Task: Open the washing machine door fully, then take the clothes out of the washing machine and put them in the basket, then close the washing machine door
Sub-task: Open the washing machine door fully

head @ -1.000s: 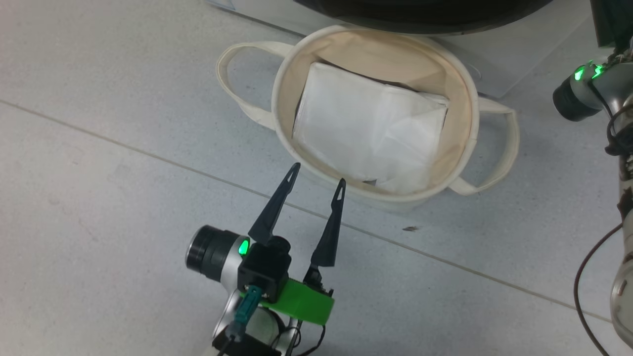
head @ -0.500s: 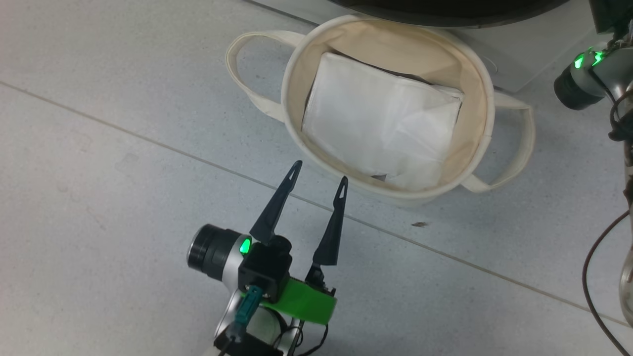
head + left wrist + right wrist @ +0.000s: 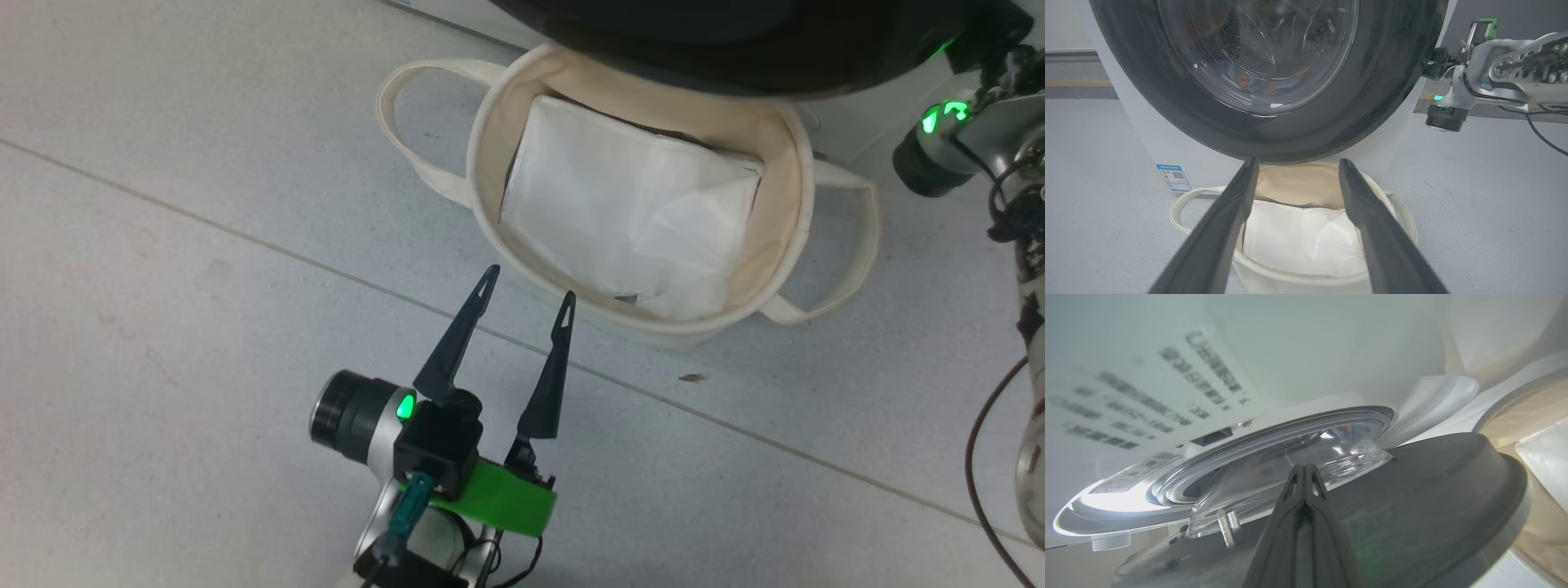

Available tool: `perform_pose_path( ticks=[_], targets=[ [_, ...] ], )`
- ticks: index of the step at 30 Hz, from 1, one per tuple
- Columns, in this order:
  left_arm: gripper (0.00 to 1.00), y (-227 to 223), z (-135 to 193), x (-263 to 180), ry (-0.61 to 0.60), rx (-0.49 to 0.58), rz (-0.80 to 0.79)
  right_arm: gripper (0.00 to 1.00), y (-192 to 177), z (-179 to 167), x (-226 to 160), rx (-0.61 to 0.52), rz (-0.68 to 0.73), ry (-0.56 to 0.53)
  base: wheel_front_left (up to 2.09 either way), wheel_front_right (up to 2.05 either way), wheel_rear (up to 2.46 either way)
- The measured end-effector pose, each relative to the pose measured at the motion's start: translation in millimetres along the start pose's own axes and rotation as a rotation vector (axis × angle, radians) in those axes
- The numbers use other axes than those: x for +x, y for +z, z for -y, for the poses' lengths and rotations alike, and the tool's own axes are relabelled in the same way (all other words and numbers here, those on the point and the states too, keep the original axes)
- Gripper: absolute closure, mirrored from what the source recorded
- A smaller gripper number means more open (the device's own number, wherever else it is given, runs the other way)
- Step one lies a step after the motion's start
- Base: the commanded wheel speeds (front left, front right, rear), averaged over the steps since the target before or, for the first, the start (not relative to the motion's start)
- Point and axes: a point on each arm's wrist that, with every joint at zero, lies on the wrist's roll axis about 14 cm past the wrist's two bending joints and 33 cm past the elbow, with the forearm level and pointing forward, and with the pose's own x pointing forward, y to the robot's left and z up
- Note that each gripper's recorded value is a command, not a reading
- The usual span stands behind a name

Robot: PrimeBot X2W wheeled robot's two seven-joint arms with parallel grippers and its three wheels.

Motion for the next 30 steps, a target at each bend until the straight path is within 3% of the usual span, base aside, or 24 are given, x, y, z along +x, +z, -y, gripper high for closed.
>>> perform_pose_path(
  ticks=[6, 23, 30],
  targets=[
    [0.0, 12.7, -1.6, -2.9, 0.004, 0.003, 0.029, 1.0, -22.5, -1.7, -4.6, -0.019, -0.048, 0.0, 0.0, 0.0, 0.0],
    [0.0, 40.6, -8.2, -22.0, 0.034, -0.004, 0.088, 1.0, -108.5, 42.8, -39.0, -0.002, -0.225, -0.08, 0.0, 0.0, 0.0],
    [0.0, 48.7, -16.9, -39.7, 0.068, -0.01, 0.101, 1.0, -169.6, 60.6, -56.4, 0.034, -0.366, -0.106, 0.0, 0.0, 0.0]
  ],
)
